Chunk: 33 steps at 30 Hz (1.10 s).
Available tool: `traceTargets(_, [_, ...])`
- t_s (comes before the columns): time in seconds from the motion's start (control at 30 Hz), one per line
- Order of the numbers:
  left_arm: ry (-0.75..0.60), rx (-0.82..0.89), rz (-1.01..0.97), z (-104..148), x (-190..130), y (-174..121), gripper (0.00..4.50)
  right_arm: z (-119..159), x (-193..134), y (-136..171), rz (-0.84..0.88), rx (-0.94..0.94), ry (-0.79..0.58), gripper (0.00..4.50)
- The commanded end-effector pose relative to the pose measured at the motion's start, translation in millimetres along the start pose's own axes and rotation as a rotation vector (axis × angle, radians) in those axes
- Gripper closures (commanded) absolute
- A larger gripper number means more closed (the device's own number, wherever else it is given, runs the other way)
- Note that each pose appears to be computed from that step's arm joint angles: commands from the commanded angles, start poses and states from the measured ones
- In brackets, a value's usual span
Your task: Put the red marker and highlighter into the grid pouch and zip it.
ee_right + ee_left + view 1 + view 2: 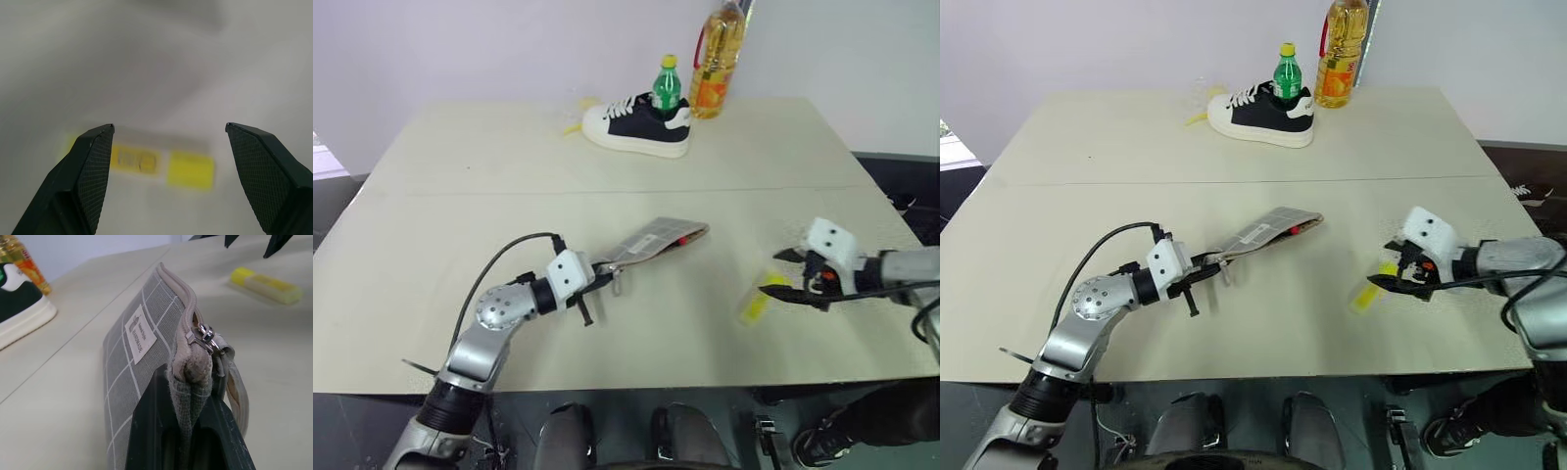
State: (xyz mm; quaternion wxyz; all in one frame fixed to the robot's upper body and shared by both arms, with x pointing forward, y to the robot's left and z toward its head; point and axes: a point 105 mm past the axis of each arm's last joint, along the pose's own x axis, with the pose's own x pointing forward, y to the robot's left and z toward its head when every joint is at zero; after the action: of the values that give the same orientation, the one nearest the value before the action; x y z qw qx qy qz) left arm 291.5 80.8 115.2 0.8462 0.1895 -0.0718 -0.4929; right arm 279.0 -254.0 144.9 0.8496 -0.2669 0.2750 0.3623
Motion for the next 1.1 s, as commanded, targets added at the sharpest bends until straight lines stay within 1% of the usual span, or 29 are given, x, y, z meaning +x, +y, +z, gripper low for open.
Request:
traceTargets(0.03, [-0.035,0.032,-0.029,7,6,-3,4.5,-8,-5,1,-0.051,0.176,0.06,0.73])
traceTargets(0.13, [-0.037,0.032,-0.02,7,5,-1,4.5,-20,-2,-13,-0.182,0.434,0.076,0.73])
traceTargets(0.2, [-0.037,0.031,-0.015,7,5,0,4.5,-24,-2,-17,-0.23,0.547,0.095,0.73])
traceTargets(0.23, [-0.036,0.028,-0.011,6,4,-1,4.5,-24,-1,-14,-0.227,0.615,0.096,0.73])
traceTargets(0.33, [-0.037,0.022,-0.006,6,3,-1,4.5,-22,3,-4,-0.203,0.718,0.106,0.73])
traceTargets(0.43, [-0.037,0.019,-0.006,4,4,-3,4.5,-28,21,11,-0.195,0.729,0.161,0.73])
traceTargets(0.5, [-0.043,0.014,0.004,5,6,-2,4.5,-25,39,23,-0.177,0.726,0.159,0.73])
traceTargets(0.6, [-0.046,0.013,0.013,5,7,-2,4.5,-22,52,32,-0.198,0.692,0.176,0.73])
traceTargets(0.7, [-0.045,0.012,0.018,4,6,-2,4.5,-14,61,35,-0.217,0.676,0.159,0.73])
traceTargets(0.8, [-0.04,0.012,0.03,3,4,-2,4.5,3,66,38,-0.21,0.585,0.155,1.51])
traceTargets(0.87, [-0.038,0.013,0.04,3,3,-1,4.5,11,65,37,-0.222,0.505,0.17,2.57])
traceTargets(0.93, [-0.033,0.016,0.054,3,1,2,4.5,24,64,32,-0.231,0.4,0.143,3.54])
traceTargets(0.97, [-0.031,0.017,0.063,3,0,3,4.5,35,63,28,-0.239,0.294,0.101,3.69])
traceTargets(1.1, [-0.031,0.016,0.1,3,-3,10,4.5,68,55,24,-0.231,-0.099,-0.04,3.69])
